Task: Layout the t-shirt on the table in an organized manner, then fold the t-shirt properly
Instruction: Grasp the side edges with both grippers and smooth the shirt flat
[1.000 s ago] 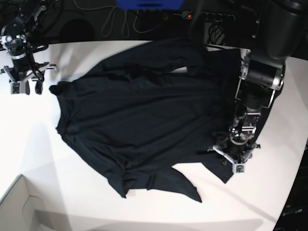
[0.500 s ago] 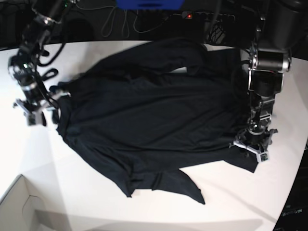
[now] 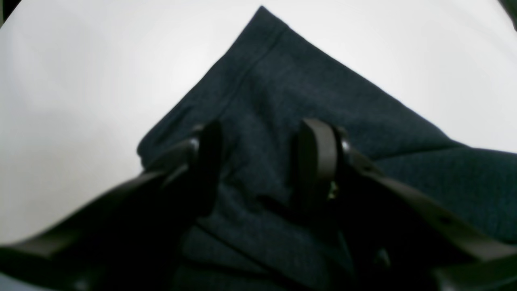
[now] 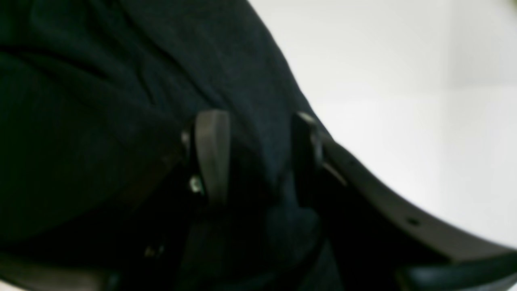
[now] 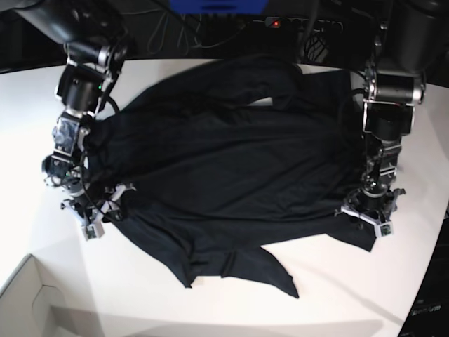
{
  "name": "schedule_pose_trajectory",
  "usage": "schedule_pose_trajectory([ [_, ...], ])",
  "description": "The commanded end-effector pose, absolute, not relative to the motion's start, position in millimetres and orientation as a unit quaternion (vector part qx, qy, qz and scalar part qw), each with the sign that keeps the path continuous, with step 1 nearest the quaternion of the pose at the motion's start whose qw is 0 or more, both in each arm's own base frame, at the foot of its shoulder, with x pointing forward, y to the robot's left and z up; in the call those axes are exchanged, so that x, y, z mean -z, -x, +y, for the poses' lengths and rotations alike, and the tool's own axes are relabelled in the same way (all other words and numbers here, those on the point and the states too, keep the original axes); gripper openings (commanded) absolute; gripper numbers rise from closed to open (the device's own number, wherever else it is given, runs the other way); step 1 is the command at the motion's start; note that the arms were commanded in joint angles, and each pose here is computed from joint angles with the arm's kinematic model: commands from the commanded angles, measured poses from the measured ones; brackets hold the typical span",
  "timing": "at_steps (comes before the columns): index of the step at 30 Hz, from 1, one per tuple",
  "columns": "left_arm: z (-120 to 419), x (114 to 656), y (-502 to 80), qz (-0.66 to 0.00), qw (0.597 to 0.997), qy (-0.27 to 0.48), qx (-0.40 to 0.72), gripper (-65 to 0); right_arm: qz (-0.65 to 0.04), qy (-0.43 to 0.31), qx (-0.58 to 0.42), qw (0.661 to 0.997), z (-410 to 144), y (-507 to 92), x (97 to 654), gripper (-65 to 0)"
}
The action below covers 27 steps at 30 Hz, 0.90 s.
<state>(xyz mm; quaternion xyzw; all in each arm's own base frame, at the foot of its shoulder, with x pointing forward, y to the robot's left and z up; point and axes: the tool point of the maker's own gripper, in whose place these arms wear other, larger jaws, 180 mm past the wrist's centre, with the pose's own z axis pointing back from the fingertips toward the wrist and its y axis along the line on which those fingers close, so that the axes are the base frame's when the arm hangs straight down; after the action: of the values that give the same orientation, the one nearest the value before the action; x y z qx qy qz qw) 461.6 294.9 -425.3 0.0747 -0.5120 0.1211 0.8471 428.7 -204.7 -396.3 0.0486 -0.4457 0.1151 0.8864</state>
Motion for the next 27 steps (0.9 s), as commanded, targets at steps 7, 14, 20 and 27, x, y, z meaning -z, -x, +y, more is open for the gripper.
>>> schedule_pose_trajectory([
  [7,298,409,-474,-0.523,0.84,-0.077,-0.12,-35.2,-0.427,-0.065,-0.088,0.897,-237,-439,409,-39.4],
  [14,276,381,-501,-0.556,0.821,-0.056,-0.117,-35.2,-0.44,0.005,-0.022,0.897,-300,-420,426,-39.4],
  [20,250,352,-521,-0.59,0.799,-0.031,-0.111,-35.2,-0.454,0.05,0.034,0.889,-340,-402,423,-39.6],
  [27,239,316,-528,-0.634,0.761,-0.003,-0.135,-35.2,-0.483,0.069,0.07,0.87,-352,-393,407,-39.8],
])
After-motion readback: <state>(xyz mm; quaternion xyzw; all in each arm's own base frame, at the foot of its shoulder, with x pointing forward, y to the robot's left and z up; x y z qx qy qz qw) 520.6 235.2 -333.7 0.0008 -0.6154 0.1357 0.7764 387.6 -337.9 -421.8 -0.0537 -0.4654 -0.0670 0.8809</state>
